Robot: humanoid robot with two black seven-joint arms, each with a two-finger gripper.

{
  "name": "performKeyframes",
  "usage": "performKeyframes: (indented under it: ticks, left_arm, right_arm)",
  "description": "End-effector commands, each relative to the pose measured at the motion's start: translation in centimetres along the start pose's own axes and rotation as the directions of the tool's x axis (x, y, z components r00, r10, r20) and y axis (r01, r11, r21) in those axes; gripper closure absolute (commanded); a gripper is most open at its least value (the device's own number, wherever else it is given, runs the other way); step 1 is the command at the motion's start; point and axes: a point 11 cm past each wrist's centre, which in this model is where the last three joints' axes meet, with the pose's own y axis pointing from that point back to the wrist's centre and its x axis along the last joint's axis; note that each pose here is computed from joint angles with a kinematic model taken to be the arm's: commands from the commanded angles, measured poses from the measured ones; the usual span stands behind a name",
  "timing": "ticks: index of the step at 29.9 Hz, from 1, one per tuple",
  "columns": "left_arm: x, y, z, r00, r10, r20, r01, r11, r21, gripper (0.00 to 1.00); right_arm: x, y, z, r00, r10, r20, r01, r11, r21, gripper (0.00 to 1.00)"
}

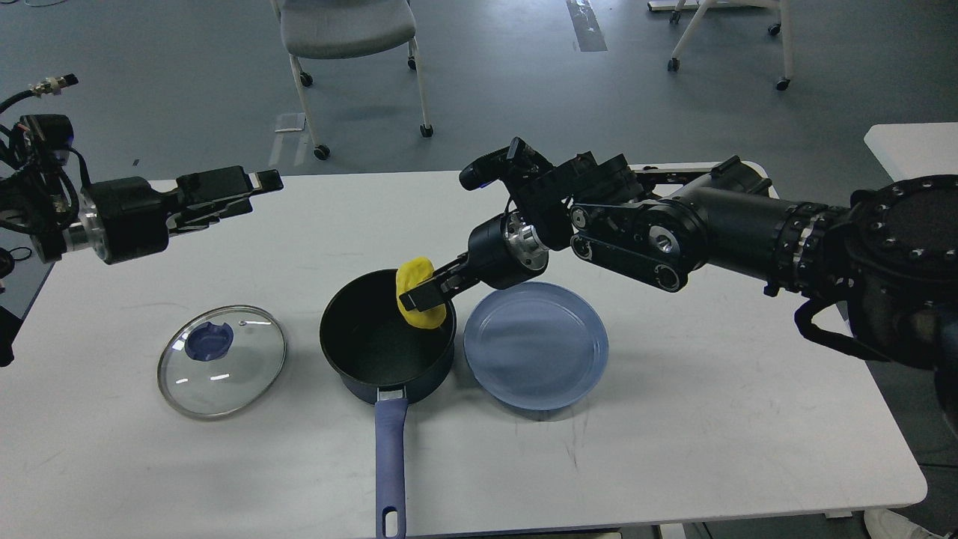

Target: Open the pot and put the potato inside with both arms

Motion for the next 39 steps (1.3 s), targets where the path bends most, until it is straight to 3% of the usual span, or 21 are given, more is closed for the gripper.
performKeyframes:
  ticks: [1,6,15,19,21,27,30,34,39]
  left_arm:
    - [0.1,0.2,-0.1,1.0,0.002,0.0,-0.002,1.0,0.003,0.02]
    - [0.2,0.3,-0.1,1.0,0.003,0.0,-0.004,1.0,0.007,0.02]
    - [0.2,0.4,-0.1,1.0,0.006,0.0,-0.006,1.0,0.006,0.02]
    - [0.2,0.3,-0.1,1.0,0.005,0.001,-0.005,1.0,0.006,0.02]
    - [0.1,0.3,-0.1,1.0,0.001,-0.001,-0.001,1.0,0.005,0.02]
    - [-0.2,-0.2,0.0,1.0,-0.007,-0.004,0.007,1.0,-0.004,0.02]
    - [-0.5,-0.8,0.3,1.0,-0.012,-0.011,0.012,1.0,-0.02,0.02]
    - [-1.0,-1.6,0.5,0.999,-0.02,-0.027,0.019,0.999,-0.039,0.02]
    - [-1.5,-2.7,1.2,0.99,-0.002,-0.14,-0.013,0.994,-0.106,0.02]
  right_arm:
    - [0.1,0.0,-0.2,1.0,0.012,0.024,-0.012,1.0,0.016,0.3]
    - [0.3,0.0,-0.4,0.998,0.024,0.051,-0.025,0.999,0.032,0.07]
    - [1.1,0.2,-1.0,0.996,0.053,0.076,-0.058,0.996,0.061,0.02]
    - [3.4,1.3,-1.9,0.987,0.125,0.102,-0.134,0.986,0.096,0.02]
    - [4.7,3.7,-0.4,0.969,0.195,0.154,-0.209,0.975,0.081,0.02]
    - [6.1,11.7,5.1,0.806,0.414,0.423,-0.471,0.882,0.035,0.02]
    - [4.7,15.1,8.5,0.607,0.49,0.626,-0.627,0.779,-0.001,0.02]
    - [1.1,16.7,12.0,0.351,0.486,0.8,-0.749,0.659,-0.071,0.01]
    - [-3.4,17.0,14.7,0.139,0.453,0.881,-0.813,0.56,-0.159,0.01]
